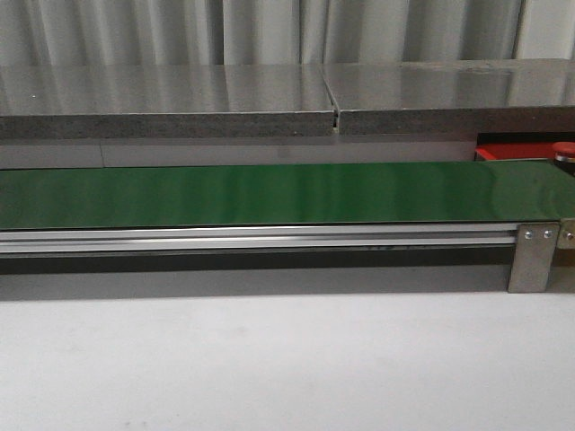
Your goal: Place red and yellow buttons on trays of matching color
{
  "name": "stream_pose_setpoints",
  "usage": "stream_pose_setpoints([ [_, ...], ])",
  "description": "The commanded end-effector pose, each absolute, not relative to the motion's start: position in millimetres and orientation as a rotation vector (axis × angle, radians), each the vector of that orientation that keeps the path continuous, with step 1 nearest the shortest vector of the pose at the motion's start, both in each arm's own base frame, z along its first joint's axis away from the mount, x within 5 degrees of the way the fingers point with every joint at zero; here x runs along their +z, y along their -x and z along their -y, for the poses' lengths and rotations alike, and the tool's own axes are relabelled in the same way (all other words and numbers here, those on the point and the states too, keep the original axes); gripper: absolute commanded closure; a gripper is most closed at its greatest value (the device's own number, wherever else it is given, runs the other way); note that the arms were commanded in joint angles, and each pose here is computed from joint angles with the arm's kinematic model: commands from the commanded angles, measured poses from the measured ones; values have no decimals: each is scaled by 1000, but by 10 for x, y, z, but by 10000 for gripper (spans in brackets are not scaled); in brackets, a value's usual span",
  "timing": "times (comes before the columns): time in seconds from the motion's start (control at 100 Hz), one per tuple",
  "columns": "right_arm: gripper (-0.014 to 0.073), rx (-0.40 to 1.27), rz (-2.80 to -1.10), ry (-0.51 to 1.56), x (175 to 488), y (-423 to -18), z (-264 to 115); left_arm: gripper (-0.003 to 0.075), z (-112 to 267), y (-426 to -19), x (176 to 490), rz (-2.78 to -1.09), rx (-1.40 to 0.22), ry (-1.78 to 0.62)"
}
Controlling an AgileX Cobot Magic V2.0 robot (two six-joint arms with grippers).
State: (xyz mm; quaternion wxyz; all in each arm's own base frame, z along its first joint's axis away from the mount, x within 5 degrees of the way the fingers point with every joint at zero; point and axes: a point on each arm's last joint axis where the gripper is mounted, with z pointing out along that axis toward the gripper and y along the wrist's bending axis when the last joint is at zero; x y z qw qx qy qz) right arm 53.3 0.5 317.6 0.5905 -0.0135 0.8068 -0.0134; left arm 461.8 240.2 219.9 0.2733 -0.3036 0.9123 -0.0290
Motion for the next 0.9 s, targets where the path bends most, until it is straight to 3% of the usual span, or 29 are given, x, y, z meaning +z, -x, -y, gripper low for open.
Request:
stream_pose_setpoints([
  [0.0, 718, -47, -1786, 38, 3318, -550, -1, 155, -2412, -4630, 2611, -2304, -62, 790],
  [0.39, 718, -47, -1786, 38, 3318, -550, -1, 159, -2439, -4673, 2468, -2312, -62, 799],
  [0.68, 718, -47, -1786, 38, 3318, -550, -1, 420, -2436, -4670, 2465, -2324, -58, 782],
  [0.89, 718, -47, -1786, 38, 3318, -550, -1, 450, -2432, -4664, 2532, -2315, -45, 750],
])
